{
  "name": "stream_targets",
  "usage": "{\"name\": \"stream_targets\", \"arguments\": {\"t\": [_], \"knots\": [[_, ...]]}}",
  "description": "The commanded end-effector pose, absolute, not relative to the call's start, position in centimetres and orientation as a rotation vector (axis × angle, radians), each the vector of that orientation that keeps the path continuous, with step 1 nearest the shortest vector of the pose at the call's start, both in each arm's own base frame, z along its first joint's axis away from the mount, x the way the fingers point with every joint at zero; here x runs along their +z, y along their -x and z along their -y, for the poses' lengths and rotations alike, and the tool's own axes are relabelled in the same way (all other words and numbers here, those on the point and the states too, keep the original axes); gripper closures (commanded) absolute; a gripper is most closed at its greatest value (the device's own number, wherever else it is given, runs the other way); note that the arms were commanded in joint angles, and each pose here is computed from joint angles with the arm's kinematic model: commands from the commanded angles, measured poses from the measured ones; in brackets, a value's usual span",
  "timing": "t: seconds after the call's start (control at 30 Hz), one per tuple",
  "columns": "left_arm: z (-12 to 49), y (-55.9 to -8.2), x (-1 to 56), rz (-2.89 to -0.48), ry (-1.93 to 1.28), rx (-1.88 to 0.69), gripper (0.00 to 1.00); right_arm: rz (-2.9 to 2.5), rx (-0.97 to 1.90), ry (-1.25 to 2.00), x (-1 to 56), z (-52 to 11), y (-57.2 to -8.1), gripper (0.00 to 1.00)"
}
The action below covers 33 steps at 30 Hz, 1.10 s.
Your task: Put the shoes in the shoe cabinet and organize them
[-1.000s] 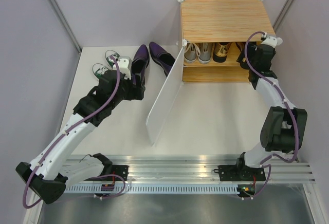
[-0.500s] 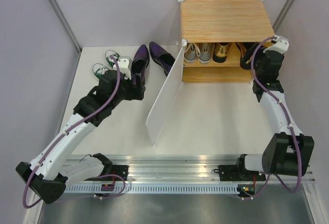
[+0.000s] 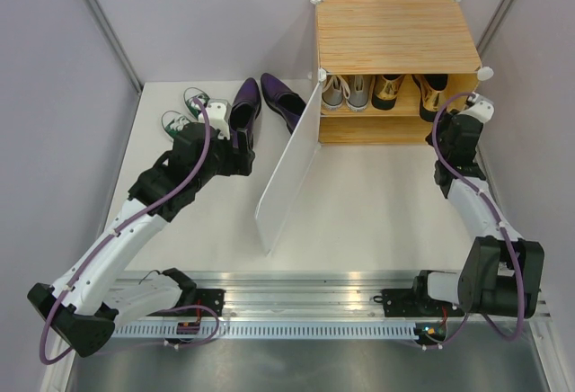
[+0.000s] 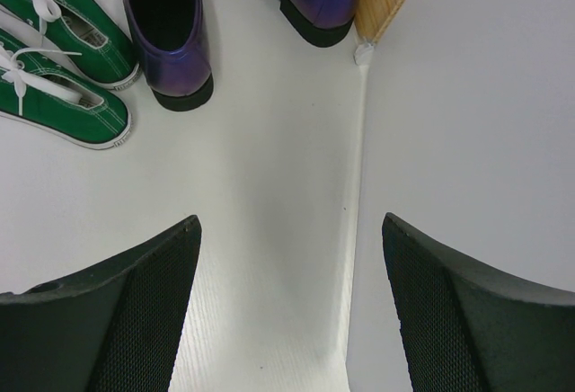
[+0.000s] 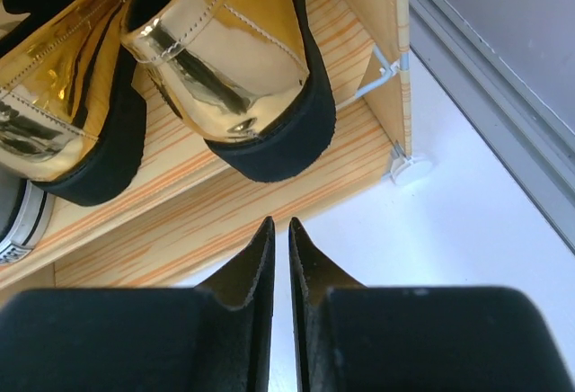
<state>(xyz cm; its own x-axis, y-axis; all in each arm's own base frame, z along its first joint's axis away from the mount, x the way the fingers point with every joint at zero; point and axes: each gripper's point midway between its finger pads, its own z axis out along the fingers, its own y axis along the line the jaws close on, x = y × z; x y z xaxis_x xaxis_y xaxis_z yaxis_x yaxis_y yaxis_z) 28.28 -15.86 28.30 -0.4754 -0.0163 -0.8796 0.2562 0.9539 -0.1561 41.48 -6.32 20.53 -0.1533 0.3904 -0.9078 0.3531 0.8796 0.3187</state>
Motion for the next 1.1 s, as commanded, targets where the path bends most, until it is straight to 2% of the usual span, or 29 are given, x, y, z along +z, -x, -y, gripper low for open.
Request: {"name": "stream_targets", "arguments": {"t": [0.0,0.57,0.87,1.07], "knots": [[16.3,-28.5,29.2,-2.001,-0.212,-0.337,0.15,-1.665,0.046,-0.583,22.2,6.9,-43.2,0.86],[16.1,-28.7,29.0,-2.003,-0.213,-0.314,0.15,-1.685,0.008,-0.544,23.2,8.7,-51.3,0.89],[16.1,-28.8,28.7,-2.009,-0.213,-0.305,0.15,-1.706,0.036,-0.545,22.3,8.3,-50.8,0.88],[16.0,-28.8,28.8,-2.008,-0.211,-0.303,0.15,-1.694,0.072,-0.558,23.3,7.6,-48.4,0.8]]}}
